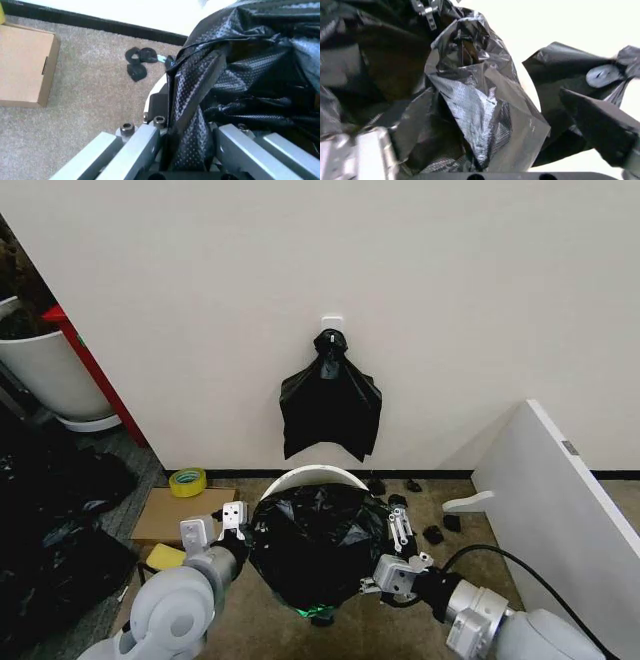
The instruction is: Place the garbage bag over the trash bin.
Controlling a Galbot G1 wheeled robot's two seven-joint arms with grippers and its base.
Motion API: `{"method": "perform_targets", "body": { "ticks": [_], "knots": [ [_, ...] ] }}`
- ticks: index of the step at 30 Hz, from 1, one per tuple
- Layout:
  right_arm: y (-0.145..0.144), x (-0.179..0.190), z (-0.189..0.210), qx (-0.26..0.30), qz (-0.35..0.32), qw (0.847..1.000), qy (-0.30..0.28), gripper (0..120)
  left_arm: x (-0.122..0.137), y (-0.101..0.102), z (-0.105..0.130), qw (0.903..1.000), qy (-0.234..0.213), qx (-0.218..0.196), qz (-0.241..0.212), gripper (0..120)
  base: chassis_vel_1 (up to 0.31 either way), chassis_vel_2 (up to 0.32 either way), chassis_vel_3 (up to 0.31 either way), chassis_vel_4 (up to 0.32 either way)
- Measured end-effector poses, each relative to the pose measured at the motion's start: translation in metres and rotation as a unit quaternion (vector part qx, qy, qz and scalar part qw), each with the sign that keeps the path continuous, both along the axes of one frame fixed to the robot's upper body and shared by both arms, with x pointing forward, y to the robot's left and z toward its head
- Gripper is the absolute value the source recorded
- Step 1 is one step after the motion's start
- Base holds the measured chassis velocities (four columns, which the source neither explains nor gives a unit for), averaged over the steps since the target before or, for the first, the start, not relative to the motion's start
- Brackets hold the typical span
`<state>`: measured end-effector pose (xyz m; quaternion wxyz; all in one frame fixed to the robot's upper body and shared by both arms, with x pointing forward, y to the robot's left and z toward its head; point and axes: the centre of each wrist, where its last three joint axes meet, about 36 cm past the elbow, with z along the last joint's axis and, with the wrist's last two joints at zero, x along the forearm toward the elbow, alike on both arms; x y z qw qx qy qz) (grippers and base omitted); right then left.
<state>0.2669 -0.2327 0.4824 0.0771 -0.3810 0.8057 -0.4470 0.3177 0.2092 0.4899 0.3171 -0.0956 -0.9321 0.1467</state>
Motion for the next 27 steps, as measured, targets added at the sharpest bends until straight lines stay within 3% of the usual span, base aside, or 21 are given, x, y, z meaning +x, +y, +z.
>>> {"method": "perform_targets", "body": {
  "ticks": [5,7,10,17,24,27],
  "knots": [
    [0.0001,0.002,0.0006,-0.04,0.018,0.998,-0.034,65,-0.0011,-0.0012,0.0015,1.0,-0.001,-0.002,-0.001,1,0.0,0.0,0.0,0.0],
    [0.0001,0.0019,0.001,-0.046,0.022,0.998,-0.034,63,-0.0014,-0.0014,0.0018,1.0,-0.001,-0.002,-0.002,1,0.0,0.0,0.0,0.0],
    [0.0,0.0012,0.0027,-0.067,0.038,0.996,-0.034,48,-0.0024,-0.0023,0.0029,1.0,-0.002,-0.005,-0.003,1,0.0,0.0,0.0,0.0],
    [0.0018,0.0009,0.0003,-0.077,0.063,0.993,-0.067,25,-0.0056,-0.0037,0.0045,0.9999,0.003,-0.007,-0.011,1,0.0,0.0,0.0,0.0],
    [-0.001,0.003,-0.0024,-0.055,0.062,0.995,-0.054,0,-0.0066,-0.0028,0.0062,0.9997,0.001,-0.002,-0.023,1,0.0,0.0,0.0,0.0],
    [-0.0008,0.0025,0.0037,-0.01,0.069,0.997,-0.022,0,-0.0085,-0.0026,0.0045,0.9991,-0.011,0.013,-0.038,1,0.0,0.0,0.0,0.0]
  ]
}}
